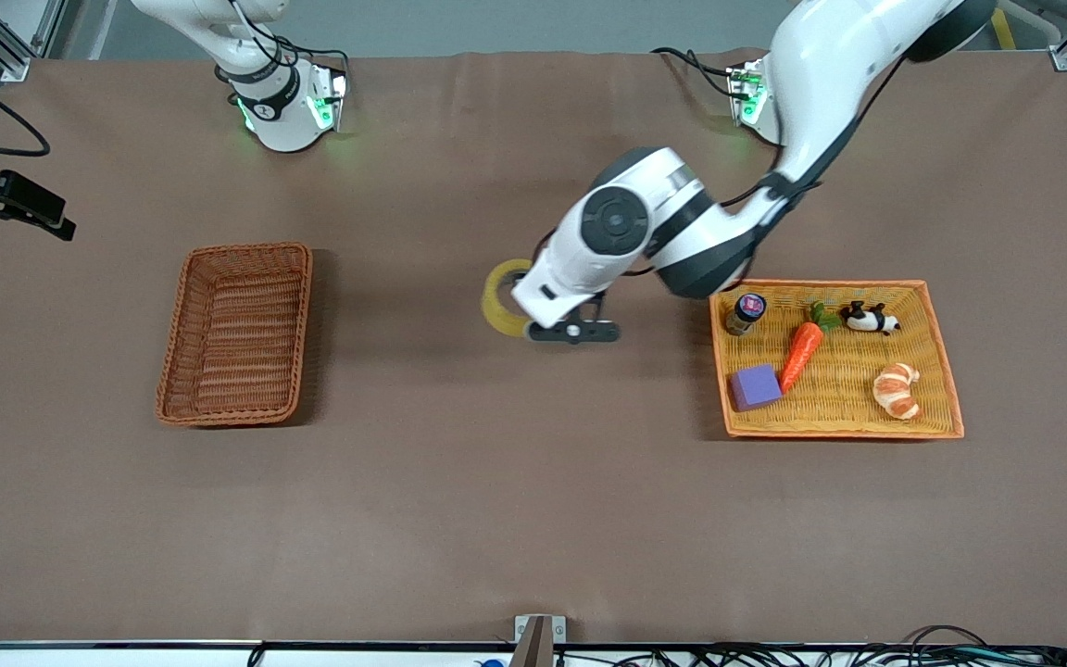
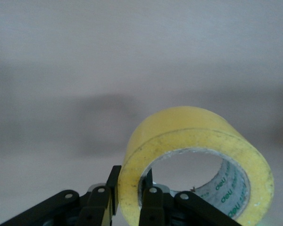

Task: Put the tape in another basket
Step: 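Lift the tape roll with the left gripper and carry it toward the basket, then set the tape on the table while the right gripper reaches over, then grasp the tape with the right gripper while the left gripper withdraws, then carry the tape with the right gripper over the brown basket, then lower the tape into the basket and open the right gripper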

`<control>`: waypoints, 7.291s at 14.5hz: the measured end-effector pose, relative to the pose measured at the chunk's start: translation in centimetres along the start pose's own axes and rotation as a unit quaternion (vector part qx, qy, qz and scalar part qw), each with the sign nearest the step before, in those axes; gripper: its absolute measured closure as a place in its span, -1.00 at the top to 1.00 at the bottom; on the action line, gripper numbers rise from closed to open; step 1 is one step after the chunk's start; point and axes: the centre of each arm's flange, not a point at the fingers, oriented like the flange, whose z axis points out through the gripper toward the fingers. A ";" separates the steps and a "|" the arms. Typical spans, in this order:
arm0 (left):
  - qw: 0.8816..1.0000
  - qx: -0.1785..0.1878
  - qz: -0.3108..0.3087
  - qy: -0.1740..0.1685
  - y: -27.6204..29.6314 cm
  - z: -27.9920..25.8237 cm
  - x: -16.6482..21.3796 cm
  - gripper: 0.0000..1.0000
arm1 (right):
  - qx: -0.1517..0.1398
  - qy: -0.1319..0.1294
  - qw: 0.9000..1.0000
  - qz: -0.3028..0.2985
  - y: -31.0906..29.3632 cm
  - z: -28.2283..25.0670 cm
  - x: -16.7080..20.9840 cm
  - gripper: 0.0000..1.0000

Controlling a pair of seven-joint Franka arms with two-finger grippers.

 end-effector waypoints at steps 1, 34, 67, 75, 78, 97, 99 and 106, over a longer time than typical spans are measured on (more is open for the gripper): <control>1.000 -0.008 0.009 0.000 1.2 1.9 0.2 -0.57 | 0.000 0.000 1.000 0.000 0.0 0.1 0.0 1.00; 0.982 0.107 0.072 0.135 -14.0 -22.1 5.4 1.00 | 0.003 0.023 0.998 -0.058 -32.4 28.5 -2.6 1.00; 0.987 0.095 0.007 0.127 -39.3 -33.1 -1.5 1.00 | -0.045 0.051 0.996 -0.049 -34.9 42.3 -0.2 -0.58; 0.987 0.094 0.006 0.129 -39.3 -33.7 -0.9 1.00 | -0.064 0.051 0.996 0.026 -16.6 25.1 5.8 -0.58; 0.988 0.095 0.005 0.124 -39.2 -34.4 -1.3 1.00 | -0.068 0.040 0.997 -0.009 -8.8 24.8 5.2 -0.58; 0.989 0.095 -0.001 0.116 -39.8 -35.1 -1.5 1.00 | -0.035 0.055 0.994 -0.084 2.1 43.8 -4.1 -0.30; 0.989 0.095 -0.001 0.115 -39.8 -35.1 -1.5 1.00 | -0.036 0.064 0.994 -0.084 2.1 43.2 -3.5 0.10; 0.989 0.095 -0.001 0.115 -39.8 -35.0 -1.5 1.00 | -0.056 0.032 0.996 -0.060 2.9 31.0 1.4 1.00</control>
